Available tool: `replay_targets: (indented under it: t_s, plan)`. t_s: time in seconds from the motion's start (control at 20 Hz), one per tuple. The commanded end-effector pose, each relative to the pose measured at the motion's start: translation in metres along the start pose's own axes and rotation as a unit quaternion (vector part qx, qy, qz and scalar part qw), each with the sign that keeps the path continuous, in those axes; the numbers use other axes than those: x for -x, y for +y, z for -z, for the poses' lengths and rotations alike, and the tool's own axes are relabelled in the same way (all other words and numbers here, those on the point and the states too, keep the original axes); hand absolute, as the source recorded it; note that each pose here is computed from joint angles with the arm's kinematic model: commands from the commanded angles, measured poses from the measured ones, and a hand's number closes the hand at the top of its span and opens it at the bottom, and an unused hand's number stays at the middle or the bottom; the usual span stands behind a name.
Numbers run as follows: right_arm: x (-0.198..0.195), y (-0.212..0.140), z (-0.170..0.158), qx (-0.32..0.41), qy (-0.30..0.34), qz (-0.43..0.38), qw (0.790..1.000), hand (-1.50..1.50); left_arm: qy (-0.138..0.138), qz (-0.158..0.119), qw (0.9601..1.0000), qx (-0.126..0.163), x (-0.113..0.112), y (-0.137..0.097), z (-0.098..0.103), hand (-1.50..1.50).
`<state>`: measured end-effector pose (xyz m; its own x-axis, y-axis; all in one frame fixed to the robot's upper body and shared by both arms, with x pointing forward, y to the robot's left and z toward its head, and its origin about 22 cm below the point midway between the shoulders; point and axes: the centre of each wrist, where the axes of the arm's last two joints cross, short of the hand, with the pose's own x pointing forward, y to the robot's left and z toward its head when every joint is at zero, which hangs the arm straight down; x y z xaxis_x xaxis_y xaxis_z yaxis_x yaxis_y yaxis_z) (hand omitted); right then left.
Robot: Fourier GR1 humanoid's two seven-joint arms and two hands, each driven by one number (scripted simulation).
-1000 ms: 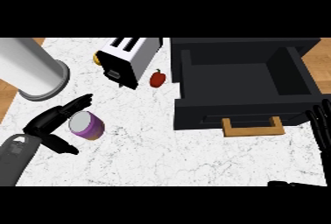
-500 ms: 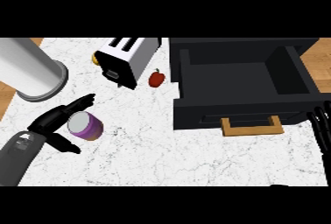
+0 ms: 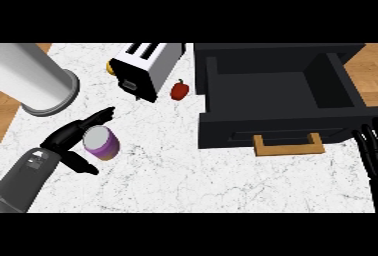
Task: Pick up the can, place it into the drawer and close the drawer
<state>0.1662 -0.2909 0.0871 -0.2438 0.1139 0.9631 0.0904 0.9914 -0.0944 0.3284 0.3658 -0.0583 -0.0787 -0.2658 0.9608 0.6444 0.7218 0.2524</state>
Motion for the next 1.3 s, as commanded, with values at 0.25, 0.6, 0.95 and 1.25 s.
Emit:
replay_targets:
  t_s: [0.25, 0.6, 0.95, 1.25]
  plan:
    - [-0.007, 0.002, -0.005, -0.005, -0.004, 0.017, 1.0, -1.5, -0.049, -0.075, 0.9942, 0.059, 0.006, -0.021, 0.023, -1.5]
    - [0.006, -0.001, -0.009, 0.002, 0.0, 0.008, 1.0, -1.5, -0.053, -0.092, 0.9903, 0.09, 0.015, -0.04, 0.027, -1.5]
    - [-0.009, -0.01, -0.006, 0.008, -0.003, 0.007, 1.0, -1.5, -0.074, -0.114, 0.9841, 0.115, 0.002, -0.045, 0.051, 1.5]
    - [0.007, -0.007, -0.022, 0.018, 0.011, 0.007, 1.0, -1.5, -0.078, -0.137, 0.9861, 0.052, -0.007, -0.035, 0.056, 1.5]
